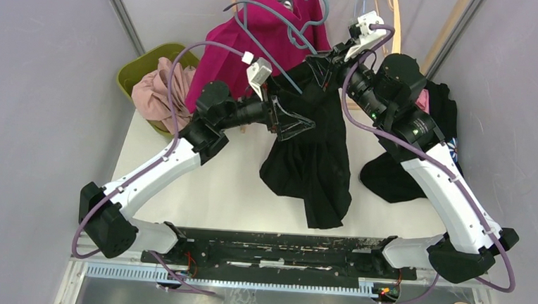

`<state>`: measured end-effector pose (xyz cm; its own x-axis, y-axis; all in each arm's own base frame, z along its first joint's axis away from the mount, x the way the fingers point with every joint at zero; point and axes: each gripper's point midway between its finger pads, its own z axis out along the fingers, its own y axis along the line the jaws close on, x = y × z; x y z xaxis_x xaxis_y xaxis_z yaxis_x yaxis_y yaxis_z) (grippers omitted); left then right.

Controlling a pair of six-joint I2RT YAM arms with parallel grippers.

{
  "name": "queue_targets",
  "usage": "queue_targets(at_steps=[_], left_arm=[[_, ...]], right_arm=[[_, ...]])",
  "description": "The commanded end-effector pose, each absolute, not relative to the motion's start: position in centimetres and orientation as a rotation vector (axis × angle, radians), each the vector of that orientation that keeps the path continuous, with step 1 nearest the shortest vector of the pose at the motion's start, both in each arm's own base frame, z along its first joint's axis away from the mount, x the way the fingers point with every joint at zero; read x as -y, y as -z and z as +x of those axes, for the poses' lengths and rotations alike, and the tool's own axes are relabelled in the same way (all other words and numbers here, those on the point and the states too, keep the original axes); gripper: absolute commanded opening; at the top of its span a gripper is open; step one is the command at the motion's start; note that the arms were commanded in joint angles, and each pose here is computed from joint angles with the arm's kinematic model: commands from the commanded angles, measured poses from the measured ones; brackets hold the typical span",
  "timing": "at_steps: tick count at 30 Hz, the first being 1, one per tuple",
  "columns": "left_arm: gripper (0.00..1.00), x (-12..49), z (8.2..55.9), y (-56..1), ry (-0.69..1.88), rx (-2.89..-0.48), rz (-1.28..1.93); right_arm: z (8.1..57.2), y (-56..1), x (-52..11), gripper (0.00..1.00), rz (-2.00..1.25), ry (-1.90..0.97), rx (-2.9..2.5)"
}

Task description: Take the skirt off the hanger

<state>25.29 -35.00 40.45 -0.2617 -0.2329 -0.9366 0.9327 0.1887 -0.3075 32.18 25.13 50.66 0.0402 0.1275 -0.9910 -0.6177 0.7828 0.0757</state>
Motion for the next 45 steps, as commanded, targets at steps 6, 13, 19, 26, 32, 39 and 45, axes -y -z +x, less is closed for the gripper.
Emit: queue_targets(at_steps=[6, 13, 19, 26, 32, 39, 45], left_arm=[[0.11, 36.3, 23.7, -40.1, 1.384, -1.376, 0.823], [0.03, 37.8, 23.4, -38.7, 1.423, -1.443, 0.826], [0.03, 39.7, 22.2, -37.4, 1.44, -1.493, 0.86], [0.03, 41.4, 20.8, -35.0, 1.424, -1.569, 0.904], [0.03, 41.3, 20.4, -33.2, 1.364, -1.613, 0.926], [0.03, 39.8, 20.8, -27.9, 1.08, -1.745, 0.965], [0.03, 39.5, 19.3, -23.5, 0.644, -1.773, 1.119]], right_arm=[[31.5, -57.1, -24.4, 0.01, -0.357, -0.634, -1.23], [32.4, -57.8, -24.8, 0.01, -0.319, -0.646, -1.211], [33.9, -59.7, -25.5, 0.01, -0.257, -0.675, -1.155], [35.5, -62.3, -25.5, 0.01, -0.16, -0.689, -1.07], [35.5, -64.5, -24.8, 0.01, -0.117, -0.68, -1.001], [35.0, -66.5, -23.9, 0.01, -0.1, -0.652, -0.957], [35.2, -66.7, -23.6, 0.01, -0.076, -0.645, -0.946]])
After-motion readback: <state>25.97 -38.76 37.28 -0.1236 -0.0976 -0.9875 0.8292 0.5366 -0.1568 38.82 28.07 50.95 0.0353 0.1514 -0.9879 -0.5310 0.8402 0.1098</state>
